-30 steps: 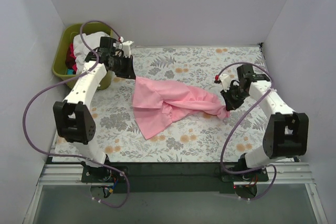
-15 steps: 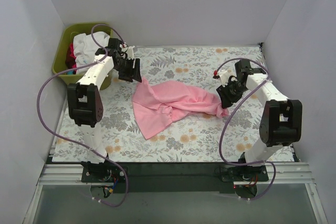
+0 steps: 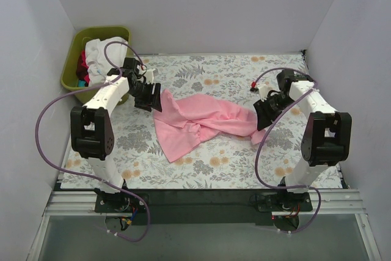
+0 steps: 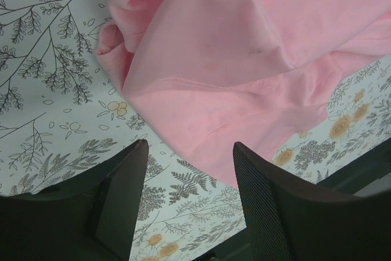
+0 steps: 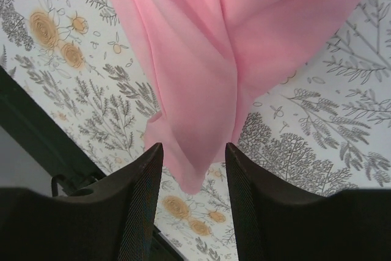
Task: Fold and stack the t-shirts
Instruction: Flatten the tshirt out
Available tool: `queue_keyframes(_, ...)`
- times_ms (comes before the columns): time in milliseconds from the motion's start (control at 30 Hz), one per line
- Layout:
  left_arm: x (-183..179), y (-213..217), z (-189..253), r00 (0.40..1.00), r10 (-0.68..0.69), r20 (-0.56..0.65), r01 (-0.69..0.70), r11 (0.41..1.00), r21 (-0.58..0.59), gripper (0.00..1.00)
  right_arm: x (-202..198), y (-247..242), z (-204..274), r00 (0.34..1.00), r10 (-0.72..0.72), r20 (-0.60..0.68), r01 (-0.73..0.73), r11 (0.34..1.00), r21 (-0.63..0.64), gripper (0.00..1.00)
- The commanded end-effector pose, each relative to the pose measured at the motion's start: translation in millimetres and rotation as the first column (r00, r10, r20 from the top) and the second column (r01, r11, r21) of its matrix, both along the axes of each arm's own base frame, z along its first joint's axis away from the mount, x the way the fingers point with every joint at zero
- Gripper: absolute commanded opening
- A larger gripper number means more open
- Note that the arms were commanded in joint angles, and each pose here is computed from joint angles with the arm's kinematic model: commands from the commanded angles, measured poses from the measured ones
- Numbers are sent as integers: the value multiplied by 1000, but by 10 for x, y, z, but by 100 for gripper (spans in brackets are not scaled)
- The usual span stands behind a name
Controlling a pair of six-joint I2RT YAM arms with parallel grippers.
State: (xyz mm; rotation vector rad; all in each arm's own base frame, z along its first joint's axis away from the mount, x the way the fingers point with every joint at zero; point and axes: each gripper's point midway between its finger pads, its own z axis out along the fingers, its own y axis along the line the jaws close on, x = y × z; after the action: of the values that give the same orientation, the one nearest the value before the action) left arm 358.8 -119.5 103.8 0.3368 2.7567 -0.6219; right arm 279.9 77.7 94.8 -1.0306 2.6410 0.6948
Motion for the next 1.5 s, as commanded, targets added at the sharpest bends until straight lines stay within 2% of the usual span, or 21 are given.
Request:
queue_keyframes(0,23,28,91,1000,-1,31,2,1000,-16,57,-225,14,104,995,10,-100,-2,997,72,52)
queue_keyframes(167,44,60,38,1000,5,30,-5,1000,-19,56,-184,-214,53,990,-76,-119,87,992,91,51)
queue_keyframes(367,104,55,-203,1000,-6,-4,6,1000,-13,53,-228,-226,-38,985,-82,-149,98,990,103,44)
queue_keyframes(500,144,67,-324,1000,-6,-17,5,1000,-2,53,-264,-186,-74,983,-89,-163,108,988,111,43)
queue_keyframes(700,152,62,-369,1000,-2,-28,2,1000,-4,52,-432,-142,-171,986,-72,-151,81,995,58,40)
queue_keyframes(833,132,61,-368,999,0,-33,0,1000,-5,52,-601,-168,-284,986,-77,-148,76,997,-15,34)
queue_keyframes(967,109,63,-361,999,2,-35,-2,1000,-6,52,-742,-136,-287,988,-82,-130,80,997,-20,27)
queue_keyframes(1067,89,62,-356,999,2,-36,-3,1000,-7,52,-758,-63,-293,994,-61,-92,57,997,-48,28)
queue_keyframes(1167,78,59,-365,999,5,-39,-5,1000,-9,52,-711,-6,-354,996,-47,-71,41,996,-81,36)
queue_keyframes(1267,81,63,-345,999,8,-34,-8,1000,-8,52,-673,39,-450,997,-43,-69,35,993,-115,39)
queue_keyframes(1467,63,82,-331,1000,4,-23,-4,1000,2,52,-563,-31,-573,996,-88,-33,79,975,-208,45)
